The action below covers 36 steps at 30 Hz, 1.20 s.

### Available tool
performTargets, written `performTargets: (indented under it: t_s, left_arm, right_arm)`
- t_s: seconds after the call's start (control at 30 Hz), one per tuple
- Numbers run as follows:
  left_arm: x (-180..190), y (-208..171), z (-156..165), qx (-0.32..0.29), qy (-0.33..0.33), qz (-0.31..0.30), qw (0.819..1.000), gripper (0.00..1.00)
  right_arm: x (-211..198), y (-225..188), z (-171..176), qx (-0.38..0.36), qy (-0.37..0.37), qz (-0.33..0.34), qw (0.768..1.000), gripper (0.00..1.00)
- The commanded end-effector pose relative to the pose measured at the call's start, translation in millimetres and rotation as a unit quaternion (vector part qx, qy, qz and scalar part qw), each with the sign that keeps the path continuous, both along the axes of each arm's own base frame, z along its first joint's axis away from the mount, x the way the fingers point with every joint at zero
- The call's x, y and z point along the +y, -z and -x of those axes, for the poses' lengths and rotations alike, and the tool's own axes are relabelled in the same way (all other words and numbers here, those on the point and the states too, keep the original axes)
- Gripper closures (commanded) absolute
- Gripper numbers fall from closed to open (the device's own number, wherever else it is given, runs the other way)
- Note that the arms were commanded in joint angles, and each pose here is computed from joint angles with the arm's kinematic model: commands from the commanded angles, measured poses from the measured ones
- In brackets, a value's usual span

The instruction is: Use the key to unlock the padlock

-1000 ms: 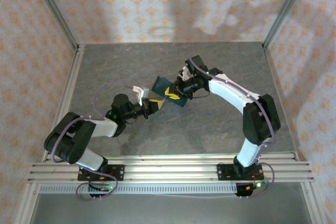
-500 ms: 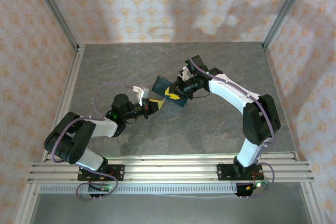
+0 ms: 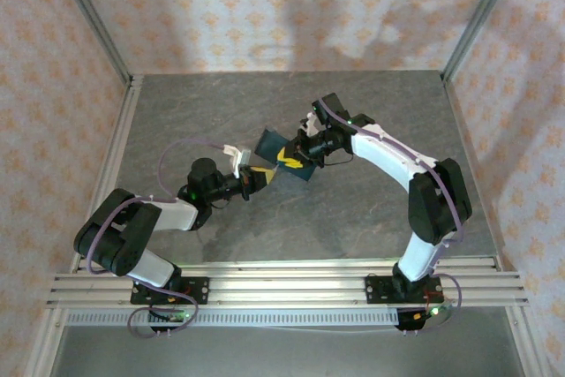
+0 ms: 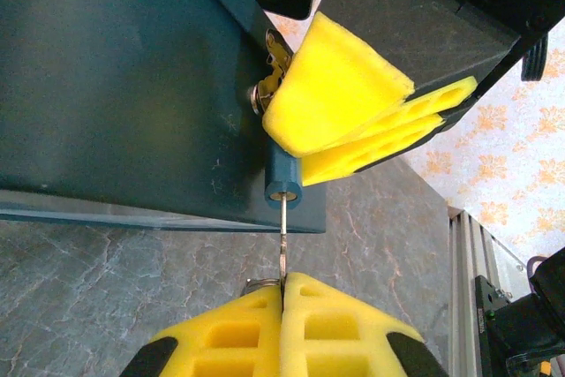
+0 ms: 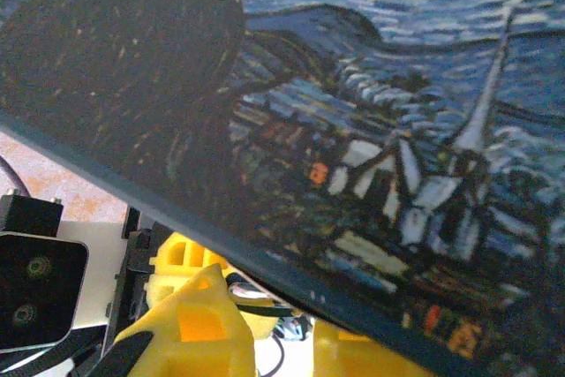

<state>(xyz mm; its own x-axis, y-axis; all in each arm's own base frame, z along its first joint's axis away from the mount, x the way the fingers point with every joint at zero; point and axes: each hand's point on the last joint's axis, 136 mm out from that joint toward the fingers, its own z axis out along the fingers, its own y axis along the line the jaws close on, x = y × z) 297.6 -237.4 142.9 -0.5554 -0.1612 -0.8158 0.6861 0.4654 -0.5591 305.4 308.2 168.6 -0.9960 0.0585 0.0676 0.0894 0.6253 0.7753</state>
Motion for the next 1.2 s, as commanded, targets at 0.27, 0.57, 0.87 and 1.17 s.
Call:
performTargets:
  t_s: [0.27,0.57,0.87,1.17]
  left_arm:
    - [-6,-18,-5,-0.033,0.011,0.003,0.999,1.0]
    - [-10,-18,-3,-0.031,0.019,0.002,0.999,1.0]
    - [-11,-7,-6,-0.023,0.004,-0.022,0.999,1.0]
    - [-6,-7,-3,-0.026,-0.007,-0.029,0.999,1.0]
  right_arm:
    - [0,-20,14,-0.019,-0.041,-0.021,0.999,1.0]
    - [1,-16,10,-0.018,-0.03,-0.021,0.999,1.0]
    - [0,-14,13,-0.015,-0.036,-0.02,0.999,1.0]
    - [-4,-11,21,-0.012,-0.056,-0.009,0.998,1.0]
